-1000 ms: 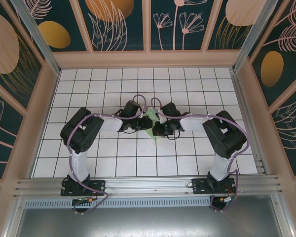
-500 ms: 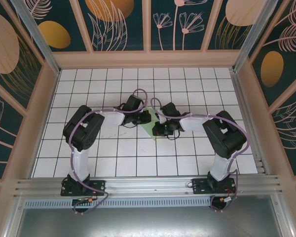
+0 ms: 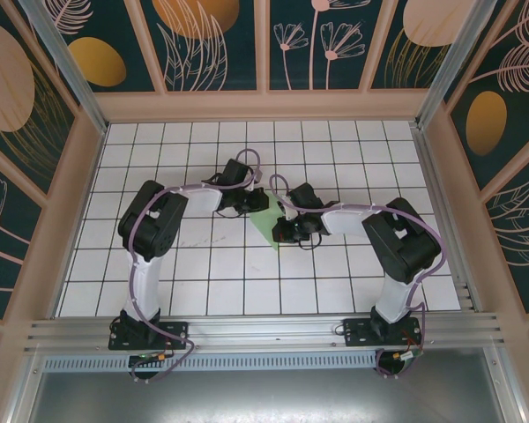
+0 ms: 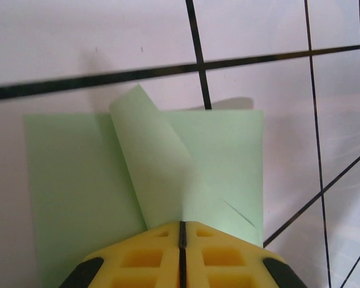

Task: Fold a paper plane with a square sheet of paper (fold left side to right side)
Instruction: Fourth fold the wing at the center of the table.

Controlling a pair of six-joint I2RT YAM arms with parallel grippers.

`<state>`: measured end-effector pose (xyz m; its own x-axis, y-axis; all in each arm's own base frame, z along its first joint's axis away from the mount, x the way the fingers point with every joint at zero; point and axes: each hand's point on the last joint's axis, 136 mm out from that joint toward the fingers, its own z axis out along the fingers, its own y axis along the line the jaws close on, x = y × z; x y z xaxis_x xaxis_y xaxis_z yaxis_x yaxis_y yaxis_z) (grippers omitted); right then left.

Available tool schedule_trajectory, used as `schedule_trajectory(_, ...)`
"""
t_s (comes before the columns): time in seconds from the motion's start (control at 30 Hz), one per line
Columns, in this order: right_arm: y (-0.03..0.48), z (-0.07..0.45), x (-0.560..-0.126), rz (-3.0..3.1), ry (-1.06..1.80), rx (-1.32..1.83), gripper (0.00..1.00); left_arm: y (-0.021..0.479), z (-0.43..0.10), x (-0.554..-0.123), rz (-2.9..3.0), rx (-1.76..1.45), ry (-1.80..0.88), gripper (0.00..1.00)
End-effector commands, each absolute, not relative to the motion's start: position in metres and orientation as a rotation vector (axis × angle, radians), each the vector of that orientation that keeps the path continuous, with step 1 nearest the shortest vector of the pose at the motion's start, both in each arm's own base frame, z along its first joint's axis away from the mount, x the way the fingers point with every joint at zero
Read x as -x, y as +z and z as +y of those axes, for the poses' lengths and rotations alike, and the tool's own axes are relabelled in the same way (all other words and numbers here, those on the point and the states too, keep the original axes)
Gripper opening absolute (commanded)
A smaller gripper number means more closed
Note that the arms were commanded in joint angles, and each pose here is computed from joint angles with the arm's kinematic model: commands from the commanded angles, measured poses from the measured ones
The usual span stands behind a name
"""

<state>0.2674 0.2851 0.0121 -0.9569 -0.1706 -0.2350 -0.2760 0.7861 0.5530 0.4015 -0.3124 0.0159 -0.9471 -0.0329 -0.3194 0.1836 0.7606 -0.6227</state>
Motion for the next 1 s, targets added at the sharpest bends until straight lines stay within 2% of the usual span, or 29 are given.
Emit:
schedule_trajectory(0.0,-0.053,0.215,-0.202,3.176,0.518,0.298,0.0,-0.001,-0.267,-0.463,2.575,-0.012,-0.733,0.12)
schedule_trajectory(0.5,-0.053,0.212,-0.196,3.187,0.514,0.312,0.0,-0.015,-0.248,-0.513,2.581,0.055,-0.651,0.13)
schedule_trajectory(0.77,-0.051,0.212,-0.192,3.197,0.525,0.337,0.0,-0.001,-0.237,-0.536,2.555,0.073,-0.649,0.17)
schedule_trajectory(0.97,-0.048,0.21,-0.191,3.189,0.522,0.357,0.0,0.015,-0.236,-0.548,2.527,0.076,-0.681,0.17)
